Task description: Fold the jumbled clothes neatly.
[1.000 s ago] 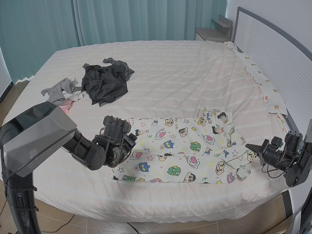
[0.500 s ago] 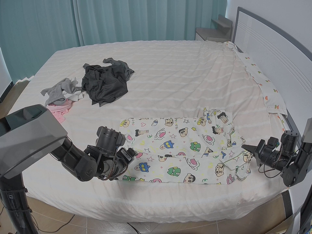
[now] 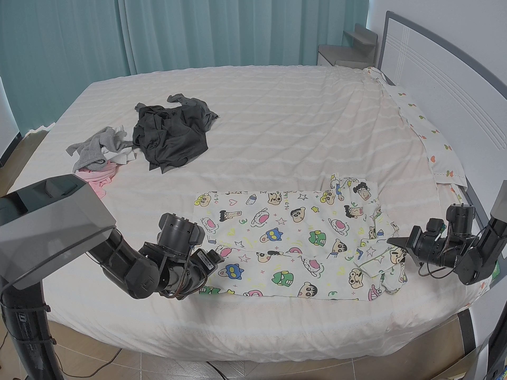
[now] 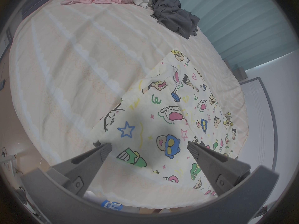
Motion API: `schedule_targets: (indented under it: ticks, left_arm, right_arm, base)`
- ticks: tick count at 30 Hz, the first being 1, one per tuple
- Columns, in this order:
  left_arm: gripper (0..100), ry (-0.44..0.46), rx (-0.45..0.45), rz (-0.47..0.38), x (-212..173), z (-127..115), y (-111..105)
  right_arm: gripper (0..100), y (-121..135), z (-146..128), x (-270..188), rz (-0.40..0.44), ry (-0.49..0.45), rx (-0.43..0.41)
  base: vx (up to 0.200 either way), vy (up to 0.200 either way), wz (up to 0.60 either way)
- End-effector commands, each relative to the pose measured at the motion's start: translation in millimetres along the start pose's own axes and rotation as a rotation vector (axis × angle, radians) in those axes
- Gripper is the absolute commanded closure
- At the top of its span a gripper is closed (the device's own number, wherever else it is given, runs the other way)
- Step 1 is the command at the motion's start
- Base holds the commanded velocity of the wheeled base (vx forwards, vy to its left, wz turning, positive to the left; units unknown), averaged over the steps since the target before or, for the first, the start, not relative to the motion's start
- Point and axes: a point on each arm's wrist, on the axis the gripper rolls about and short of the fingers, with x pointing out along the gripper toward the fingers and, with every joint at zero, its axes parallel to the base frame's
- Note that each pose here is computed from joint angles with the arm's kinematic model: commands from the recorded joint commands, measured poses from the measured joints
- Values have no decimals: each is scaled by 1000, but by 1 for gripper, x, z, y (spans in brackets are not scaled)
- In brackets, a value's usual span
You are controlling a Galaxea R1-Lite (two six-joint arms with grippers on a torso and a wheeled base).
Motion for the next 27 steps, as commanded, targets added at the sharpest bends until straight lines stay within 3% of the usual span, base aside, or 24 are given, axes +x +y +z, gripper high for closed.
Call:
schedule_targets:
  ticks: [1,7,21,22,27]
  left_arm:
    - [0,13,10,31,9,-3,7]
    - [0,14,7,42,12,-2,10]
    - [0,15,6,63,17,-2,15]
    - [0,15,5,65,18,-1,16]
    - [0,16,3,67,18,-2,16]
  right_arm:
    - [100,8,13,0,17,-30,-48]
    - [100,10,18,4,9,-19,-138]
    - [100,19,26,-2,-3,-3,-124]
    - [0,18,25,-2,-8,1,-118]
    - [0,13,21,-4,-21,11,-93]
  base:
    - [0,0,0]
    - [0,0,0]
    - [0,0,0]
    - [0,0,0]
    - [0,0,0]
